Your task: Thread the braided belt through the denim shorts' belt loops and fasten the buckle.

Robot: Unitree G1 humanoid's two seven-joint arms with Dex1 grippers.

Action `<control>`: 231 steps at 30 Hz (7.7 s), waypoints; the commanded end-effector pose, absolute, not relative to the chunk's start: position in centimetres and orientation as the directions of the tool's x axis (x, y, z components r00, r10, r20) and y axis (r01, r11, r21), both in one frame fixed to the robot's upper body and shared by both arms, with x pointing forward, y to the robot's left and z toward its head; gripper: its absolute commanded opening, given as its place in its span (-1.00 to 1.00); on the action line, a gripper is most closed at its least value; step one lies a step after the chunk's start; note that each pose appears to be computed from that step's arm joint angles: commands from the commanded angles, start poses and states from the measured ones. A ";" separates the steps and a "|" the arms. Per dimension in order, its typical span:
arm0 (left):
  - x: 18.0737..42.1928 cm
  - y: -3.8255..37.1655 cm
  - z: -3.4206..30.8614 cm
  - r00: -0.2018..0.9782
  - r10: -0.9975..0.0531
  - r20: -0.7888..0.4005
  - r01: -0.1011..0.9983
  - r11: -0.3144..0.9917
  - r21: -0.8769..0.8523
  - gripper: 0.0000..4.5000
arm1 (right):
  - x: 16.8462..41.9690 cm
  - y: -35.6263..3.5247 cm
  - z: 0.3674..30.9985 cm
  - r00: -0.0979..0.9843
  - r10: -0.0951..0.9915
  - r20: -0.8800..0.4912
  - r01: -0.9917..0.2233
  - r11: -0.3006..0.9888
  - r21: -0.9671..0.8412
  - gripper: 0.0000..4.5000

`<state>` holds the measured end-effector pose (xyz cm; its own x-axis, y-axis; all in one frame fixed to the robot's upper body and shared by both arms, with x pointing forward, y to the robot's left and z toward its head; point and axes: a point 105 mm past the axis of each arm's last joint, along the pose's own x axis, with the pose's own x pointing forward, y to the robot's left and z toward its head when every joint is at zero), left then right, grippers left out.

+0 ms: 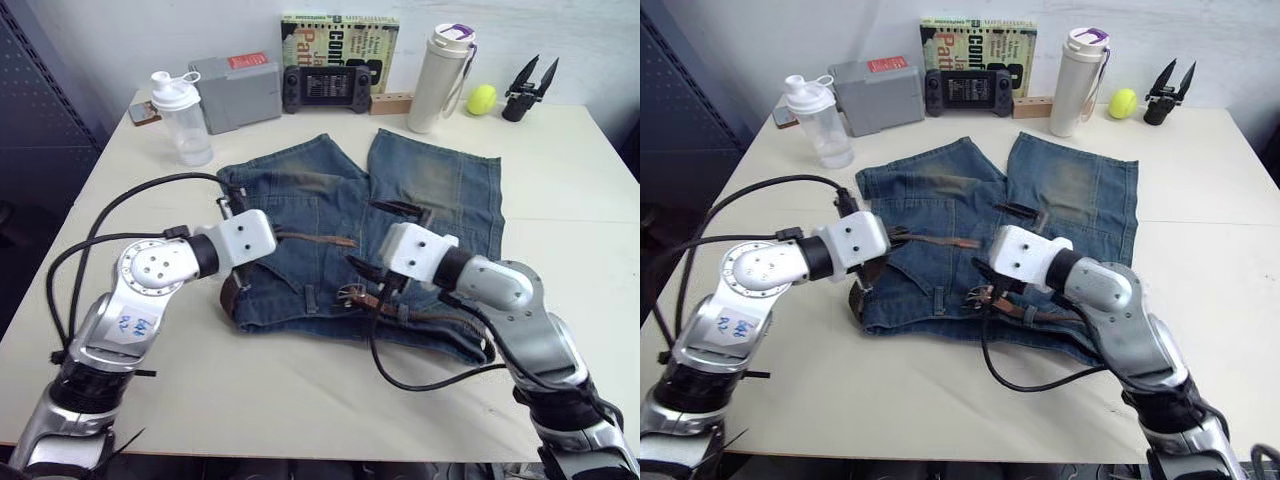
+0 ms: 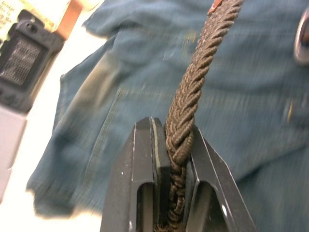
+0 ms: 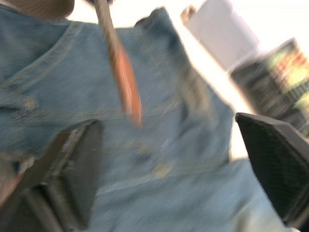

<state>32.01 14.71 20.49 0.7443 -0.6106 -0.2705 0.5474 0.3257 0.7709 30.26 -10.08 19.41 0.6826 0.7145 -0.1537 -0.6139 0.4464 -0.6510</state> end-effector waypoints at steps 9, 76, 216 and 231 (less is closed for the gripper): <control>29.2 17.0 17.7 0.679 -0.612 -0.406 0.521 0.012 0.853 -1.00 | 26.5 -11.9 19.3 0.531 0.828 -0.181 -0.847 0.522 -0.095 0.99; 33.5 9.5 10.6 0.340 -0.880 -0.332 0.440 -0.163 0.883 -1.00 | 25.3 -10.4 16.2 0.552 0.800 -0.236 -0.741 0.340 -0.580 0.99; 32.0 8.7 7.1 0.235 -0.880 -0.413 0.501 -0.254 0.827 -1.00 | 26.7 -8.4 15.9 0.596 0.765 -0.243 -0.517 0.134 -0.845 -0.98; 31.6 9.8 12.7 0.307 -0.921 -0.240 0.562 -0.028 0.827 0.42 | 27.2 -9.4 15.7 0.620 0.738 -0.266 -0.526 0.138 -0.839 -1.00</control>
<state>32.22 9.83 11.67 0.3249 -0.9098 -0.2582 0.5516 -0.0395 0.8332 27.21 -9.19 14.23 0.6079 0.7312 -0.3095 -0.5696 0.1301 -0.8116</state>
